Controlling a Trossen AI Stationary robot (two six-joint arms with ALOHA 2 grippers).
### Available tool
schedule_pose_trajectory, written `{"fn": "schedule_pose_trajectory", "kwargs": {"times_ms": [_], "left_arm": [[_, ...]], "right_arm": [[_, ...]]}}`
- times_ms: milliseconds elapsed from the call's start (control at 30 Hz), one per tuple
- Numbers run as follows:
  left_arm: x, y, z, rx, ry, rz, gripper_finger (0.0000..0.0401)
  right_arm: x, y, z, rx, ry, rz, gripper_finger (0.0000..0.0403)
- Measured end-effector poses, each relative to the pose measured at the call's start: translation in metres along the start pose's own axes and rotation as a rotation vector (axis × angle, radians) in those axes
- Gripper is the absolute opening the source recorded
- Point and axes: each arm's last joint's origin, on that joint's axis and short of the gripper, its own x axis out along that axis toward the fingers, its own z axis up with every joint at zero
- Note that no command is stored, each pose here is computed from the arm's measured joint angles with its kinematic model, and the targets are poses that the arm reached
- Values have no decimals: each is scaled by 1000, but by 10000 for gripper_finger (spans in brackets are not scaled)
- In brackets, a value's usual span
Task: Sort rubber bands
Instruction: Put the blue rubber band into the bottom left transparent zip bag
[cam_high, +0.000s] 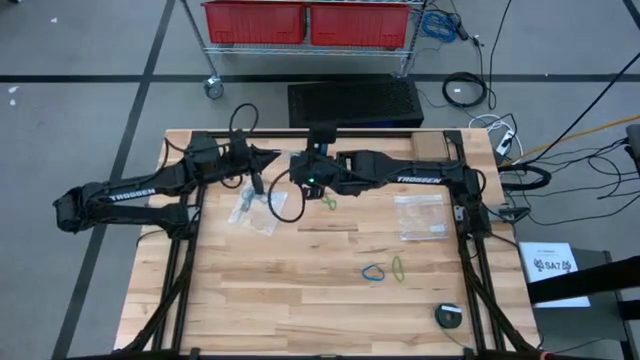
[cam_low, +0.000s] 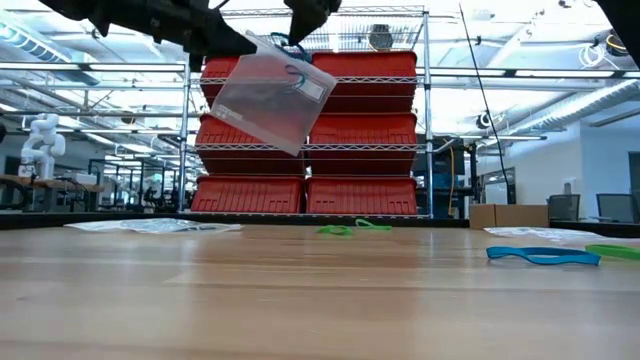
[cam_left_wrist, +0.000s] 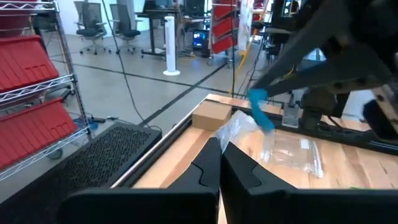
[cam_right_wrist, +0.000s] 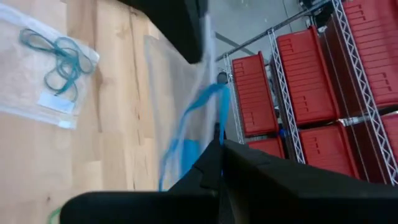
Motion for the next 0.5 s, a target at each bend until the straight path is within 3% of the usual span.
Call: {"fn": "schedule_pose_trajectory", "kwargs": {"times_ms": [300, 500], "left_arm": [[0, 0, 0, -26, 0, 2, 2], [2, 0, -2, -28, 9, 3, 2]], "right_arm": [[7, 4, -4, 1, 24, -3, 0], [6, -3, 0, -14, 37, -163, 0]]}}
